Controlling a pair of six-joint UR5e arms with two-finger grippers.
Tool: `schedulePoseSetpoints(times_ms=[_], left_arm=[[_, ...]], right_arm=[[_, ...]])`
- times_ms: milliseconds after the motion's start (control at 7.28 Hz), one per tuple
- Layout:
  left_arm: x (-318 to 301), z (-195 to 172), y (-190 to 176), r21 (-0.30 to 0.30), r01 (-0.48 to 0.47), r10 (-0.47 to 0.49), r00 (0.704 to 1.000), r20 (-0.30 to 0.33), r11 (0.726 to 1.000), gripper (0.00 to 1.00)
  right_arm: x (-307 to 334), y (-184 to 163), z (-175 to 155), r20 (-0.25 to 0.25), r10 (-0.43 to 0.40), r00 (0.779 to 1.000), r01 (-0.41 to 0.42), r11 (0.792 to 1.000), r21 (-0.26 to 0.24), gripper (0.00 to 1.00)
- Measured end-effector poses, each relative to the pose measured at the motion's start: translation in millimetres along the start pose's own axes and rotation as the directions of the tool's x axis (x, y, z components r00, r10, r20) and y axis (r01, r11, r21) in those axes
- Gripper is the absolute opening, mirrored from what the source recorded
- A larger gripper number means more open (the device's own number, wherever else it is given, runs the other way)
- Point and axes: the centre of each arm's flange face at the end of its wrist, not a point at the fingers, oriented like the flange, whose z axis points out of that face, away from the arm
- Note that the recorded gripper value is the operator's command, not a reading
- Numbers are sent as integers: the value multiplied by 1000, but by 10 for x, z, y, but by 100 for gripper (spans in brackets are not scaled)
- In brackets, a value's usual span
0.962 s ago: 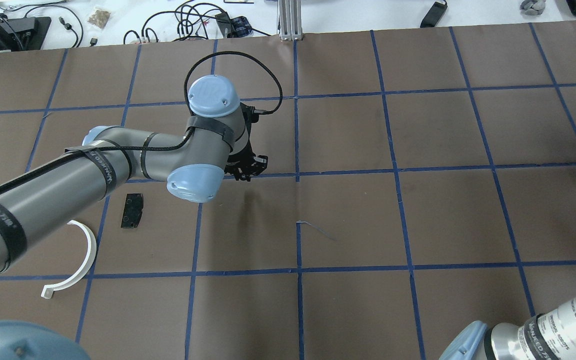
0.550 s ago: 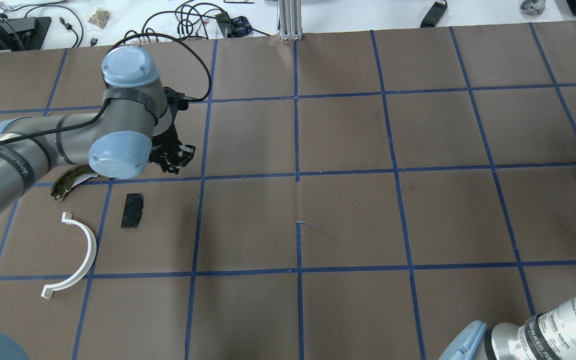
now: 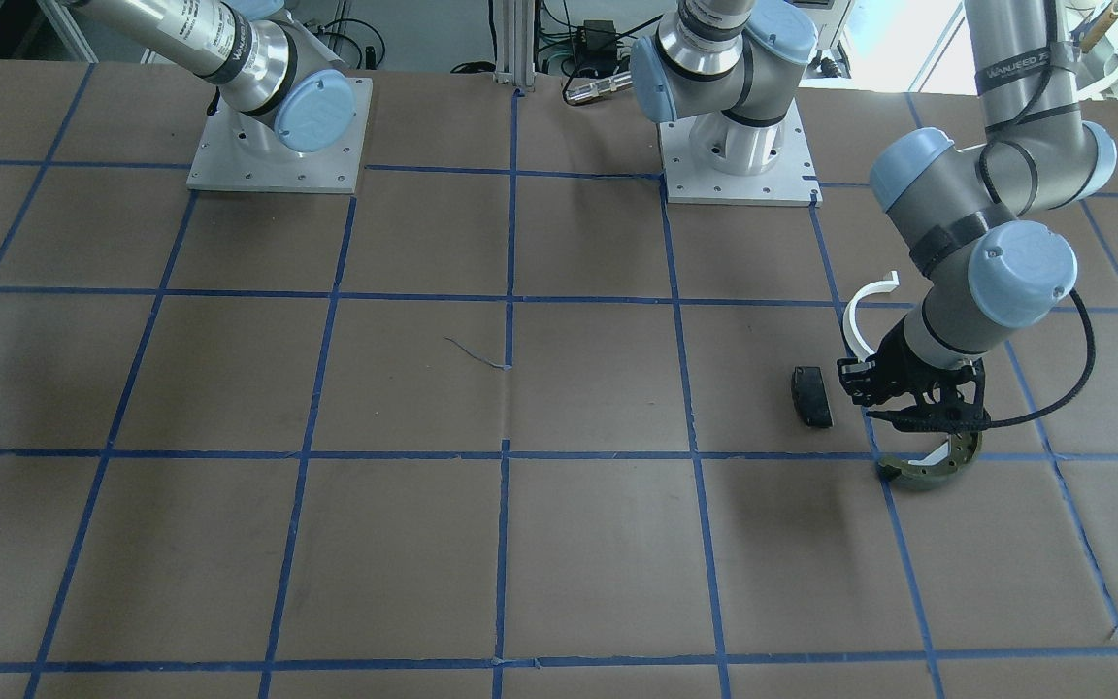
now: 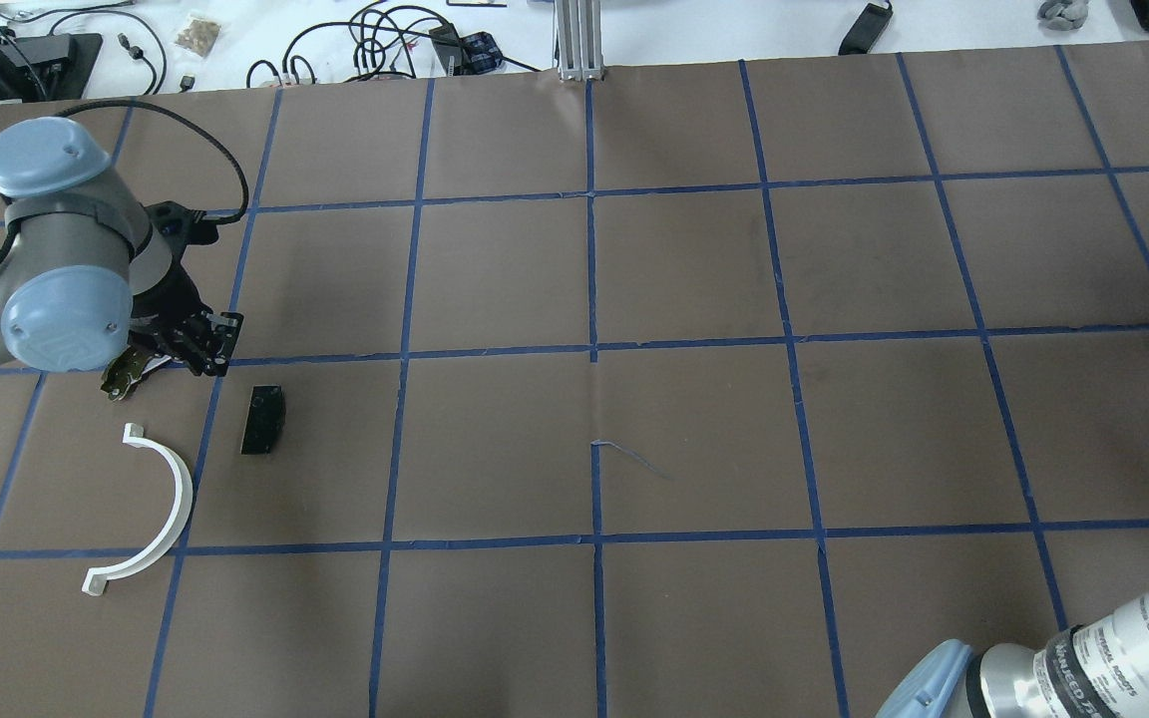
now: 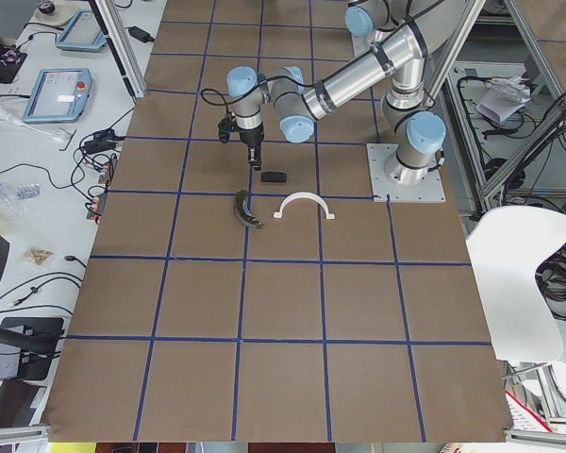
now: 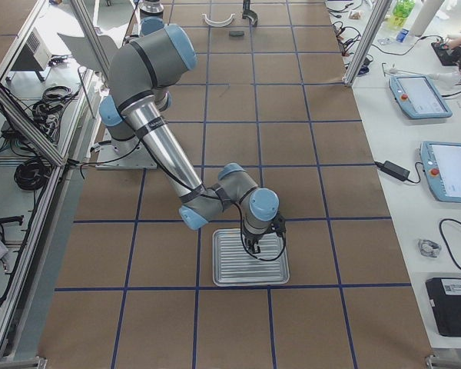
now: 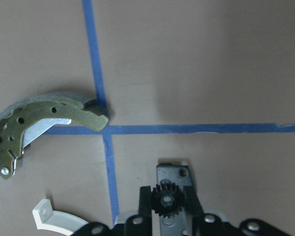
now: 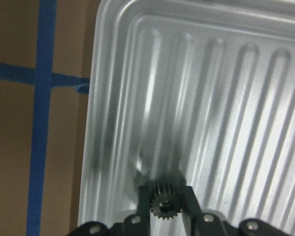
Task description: Place bearing gear from tray to pile
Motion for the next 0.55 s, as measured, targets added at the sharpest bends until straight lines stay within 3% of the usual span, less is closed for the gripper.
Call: schedulePoseSetpoints(times_ms=[275, 550], left_arm=[[-159, 225, 95, -11, -68, 67, 997, -27, 998, 0], [-293, 403, 149, 1, -104, 104, 994, -28, 995, 0]], right_arm=[[-11, 8, -87, -5, 9, 1000, -9, 1000, 3, 14], [-185, -17, -390, -16, 35, 999, -34, 999, 17, 17]])
